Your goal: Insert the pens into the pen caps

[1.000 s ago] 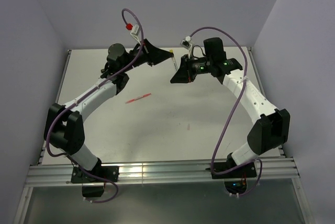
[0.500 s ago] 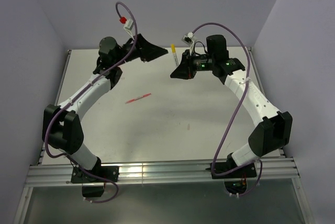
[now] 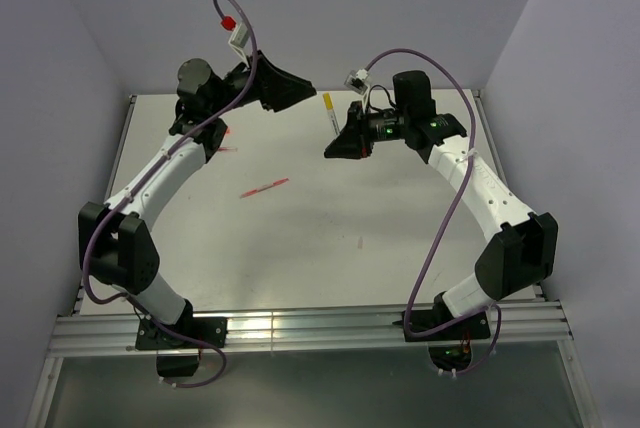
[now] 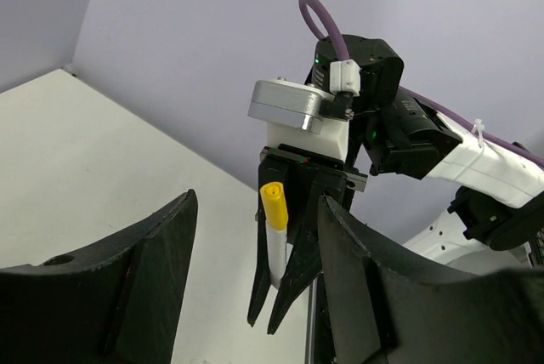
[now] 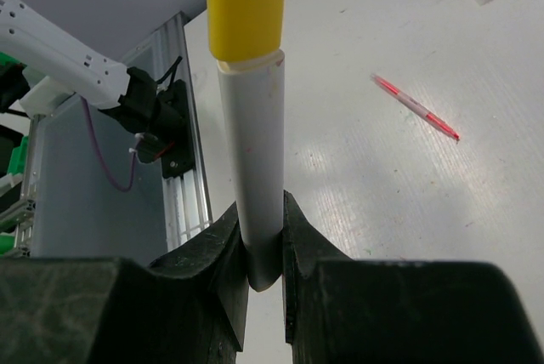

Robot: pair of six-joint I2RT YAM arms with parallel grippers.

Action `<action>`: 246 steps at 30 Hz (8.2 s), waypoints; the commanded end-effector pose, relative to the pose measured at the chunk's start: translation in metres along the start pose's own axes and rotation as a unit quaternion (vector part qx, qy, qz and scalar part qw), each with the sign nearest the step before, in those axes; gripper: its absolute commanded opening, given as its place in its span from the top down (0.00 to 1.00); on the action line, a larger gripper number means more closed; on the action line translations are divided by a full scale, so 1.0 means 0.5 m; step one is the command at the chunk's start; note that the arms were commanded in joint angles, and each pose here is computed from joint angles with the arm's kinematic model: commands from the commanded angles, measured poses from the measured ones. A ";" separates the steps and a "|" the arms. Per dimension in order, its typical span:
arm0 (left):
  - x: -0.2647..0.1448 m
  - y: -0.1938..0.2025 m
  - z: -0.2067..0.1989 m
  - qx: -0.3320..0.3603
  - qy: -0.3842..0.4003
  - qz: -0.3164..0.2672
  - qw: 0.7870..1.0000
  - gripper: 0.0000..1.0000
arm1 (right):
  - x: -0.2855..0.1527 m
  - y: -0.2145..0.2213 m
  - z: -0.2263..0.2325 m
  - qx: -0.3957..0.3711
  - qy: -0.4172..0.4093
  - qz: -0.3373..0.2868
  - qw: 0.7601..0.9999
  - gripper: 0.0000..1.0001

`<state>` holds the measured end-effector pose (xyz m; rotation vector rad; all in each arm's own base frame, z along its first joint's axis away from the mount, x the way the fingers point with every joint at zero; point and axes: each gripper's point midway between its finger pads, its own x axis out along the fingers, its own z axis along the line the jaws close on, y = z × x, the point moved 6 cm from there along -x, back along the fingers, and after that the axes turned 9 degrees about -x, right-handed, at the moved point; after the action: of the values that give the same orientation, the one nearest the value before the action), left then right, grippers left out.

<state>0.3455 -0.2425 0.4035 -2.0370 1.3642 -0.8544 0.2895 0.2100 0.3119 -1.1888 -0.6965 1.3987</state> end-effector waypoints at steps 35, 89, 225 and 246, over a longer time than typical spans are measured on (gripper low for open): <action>0.060 0.030 -0.075 0.012 0.072 0.018 0.997 0.63 | -0.001 -0.013 0.052 -0.031 -0.042 -0.006 0.999 1.00; 0.010 0.238 -0.030 -0.122 0.067 0.166 0.976 1.00 | -0.029 -0.178 0.020 -0.191 0.000 -0.083 0.978 1.00; -0.447 0.145 0.532 0.474 -0.403 0.532 0.574 0.96 | -0.197 0.078 -0.182 0.045 0.261 0.003 0.964 0.11; -0.457 0.199 0.659 0.461 -0.356 0.586 0.564 0.82 | -0.212 0.094 -0.183 0.052 0.277 0.011 0.959 0.11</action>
<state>0.4633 -0.0341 0.0747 -0.2608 0.9962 0.0530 0.3495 0.0833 0.2529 -1.3841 -0.1782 1.0660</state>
